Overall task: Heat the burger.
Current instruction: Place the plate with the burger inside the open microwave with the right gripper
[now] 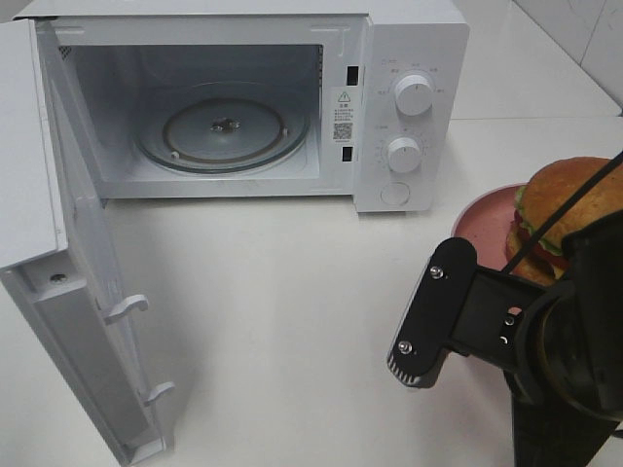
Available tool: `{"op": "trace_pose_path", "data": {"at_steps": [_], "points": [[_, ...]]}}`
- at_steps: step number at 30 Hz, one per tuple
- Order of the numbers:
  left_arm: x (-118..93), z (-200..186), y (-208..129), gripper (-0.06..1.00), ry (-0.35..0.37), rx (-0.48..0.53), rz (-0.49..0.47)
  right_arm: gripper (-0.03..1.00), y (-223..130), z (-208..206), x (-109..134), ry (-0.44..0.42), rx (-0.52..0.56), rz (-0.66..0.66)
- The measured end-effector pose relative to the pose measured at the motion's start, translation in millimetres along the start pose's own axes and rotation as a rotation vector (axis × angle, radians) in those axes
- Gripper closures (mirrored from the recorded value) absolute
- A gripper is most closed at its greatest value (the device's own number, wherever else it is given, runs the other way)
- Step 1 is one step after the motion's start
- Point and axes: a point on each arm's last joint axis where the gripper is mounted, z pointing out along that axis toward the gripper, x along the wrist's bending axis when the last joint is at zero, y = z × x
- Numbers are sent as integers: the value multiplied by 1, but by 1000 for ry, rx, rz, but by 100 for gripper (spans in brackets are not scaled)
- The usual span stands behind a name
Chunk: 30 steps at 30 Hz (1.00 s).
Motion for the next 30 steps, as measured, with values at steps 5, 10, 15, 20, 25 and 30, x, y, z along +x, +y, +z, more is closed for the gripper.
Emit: {"op": "trace_pose_path", "data": {"at_steps": [5, 10, 15, 20, 25, 30], "points": [[0, 0, 0, -3, 0, 0, 0, 92, 2, 0, 1, 11, -25, -44], [0, 0, 0, -3, 0, 0, 0, 92, 5, 0, 2, 24, -56, -109], [0, 0, 0, -3, 0, 0, 0, 92, 10, -1, 4, 29, -114, -200], [0, 0, 0, -3, 0, 0, 0, 92, 15, -1, 4, 21, -166, -268], [0, 0, 0, -3, 0, 0, 0, 92, 18, -2, 5, 16, -209, -341], [0, 0, 0, -3, 0, 0, 0, 91, 22, -3, 7, 19, -256, -428]]}}
